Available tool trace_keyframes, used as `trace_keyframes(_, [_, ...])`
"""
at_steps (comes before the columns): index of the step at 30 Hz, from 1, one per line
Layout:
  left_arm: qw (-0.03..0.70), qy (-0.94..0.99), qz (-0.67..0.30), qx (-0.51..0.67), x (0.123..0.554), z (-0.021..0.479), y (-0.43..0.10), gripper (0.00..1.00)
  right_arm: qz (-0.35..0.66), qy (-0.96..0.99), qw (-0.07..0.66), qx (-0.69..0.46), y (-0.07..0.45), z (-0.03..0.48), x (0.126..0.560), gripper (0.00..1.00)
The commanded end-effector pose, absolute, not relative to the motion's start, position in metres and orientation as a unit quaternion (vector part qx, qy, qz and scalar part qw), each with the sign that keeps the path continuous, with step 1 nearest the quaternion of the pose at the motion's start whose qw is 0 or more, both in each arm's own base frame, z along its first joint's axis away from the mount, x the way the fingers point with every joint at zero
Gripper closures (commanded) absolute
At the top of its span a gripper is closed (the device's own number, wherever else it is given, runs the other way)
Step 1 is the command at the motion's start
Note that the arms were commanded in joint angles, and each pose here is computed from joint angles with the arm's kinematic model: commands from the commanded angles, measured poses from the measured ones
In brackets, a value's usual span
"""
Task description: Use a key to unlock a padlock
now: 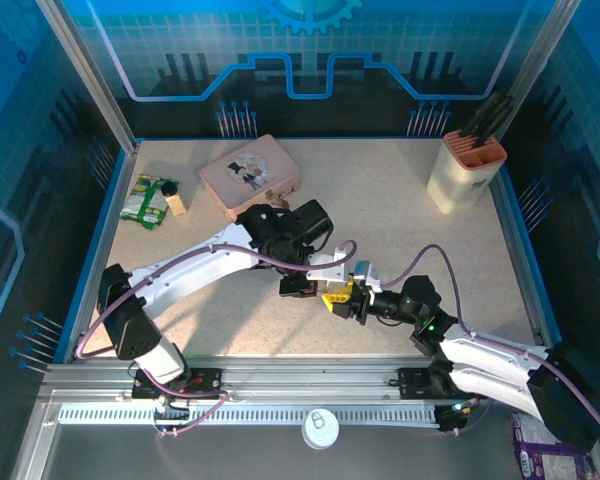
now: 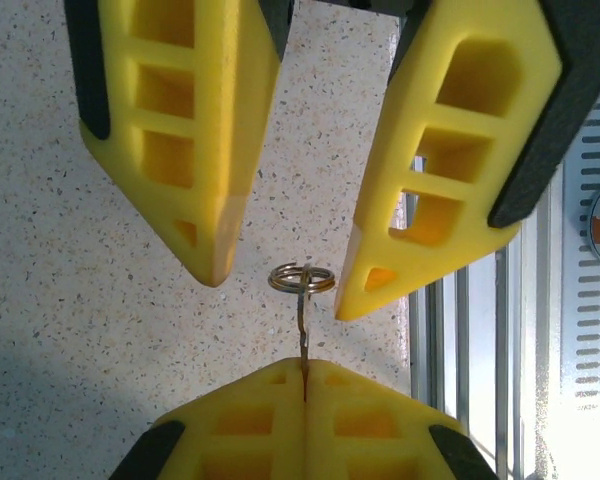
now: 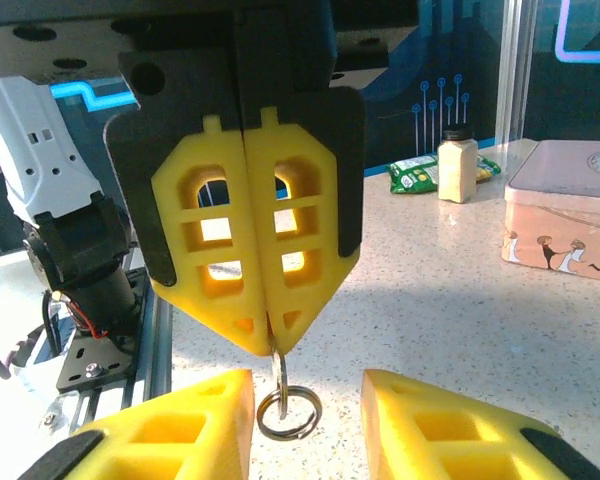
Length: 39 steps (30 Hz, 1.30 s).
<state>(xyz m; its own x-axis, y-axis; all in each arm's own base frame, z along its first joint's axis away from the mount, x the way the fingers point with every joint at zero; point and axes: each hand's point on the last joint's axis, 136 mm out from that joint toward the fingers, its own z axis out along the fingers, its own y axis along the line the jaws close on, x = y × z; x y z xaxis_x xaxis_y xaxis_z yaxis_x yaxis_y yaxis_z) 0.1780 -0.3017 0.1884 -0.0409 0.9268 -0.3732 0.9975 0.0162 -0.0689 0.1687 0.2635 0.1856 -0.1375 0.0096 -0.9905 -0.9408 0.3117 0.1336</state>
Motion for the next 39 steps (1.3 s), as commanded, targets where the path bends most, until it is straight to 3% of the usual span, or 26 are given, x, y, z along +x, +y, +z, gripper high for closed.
trace_keyframes(1, [0.123,0.687,-0.166,0.696,0.171,0.196,-0.301,1.00,0.456,0.588,0.538,-0.396,0.270,0.200,0.166,0.68])
trace_keyframes(12, [0.121,0.688,-0.168,0.696,0.171,0.194,-0.302,1.00,0.456,0.588,0.536,-0.398,0.271,0.200,0.165,0.78])
trace_keyframes(23, [0.128,0.688,-0.166,0.695,0.172,0.195,-0.302,1.00,0.460,0.590,0.527,-0.404,0.273,0.196,0.161,0.82])
trace_keyframes(29, [0.128,0.689,-0.163,0.695,0.173,0.194,-0.301,1.00,0.460,0.590,0.526,-0.405,0.273,0.197,0.161,0.92])
trace_keyframes(37, [0.157,0.687,-0.163,0.691,0.176,0.202,-0.302,1.00,0.453,0.603,0.522,-0.399,0.270,0.191,0.163,1.00])
trace_keyframes(39, [0.182,0.688,-0.169,0.682,0.180,0.207,-0.304,0.95,0.453,0.609,0.523,-0.388,0.268,0.192,0.165,1.00])
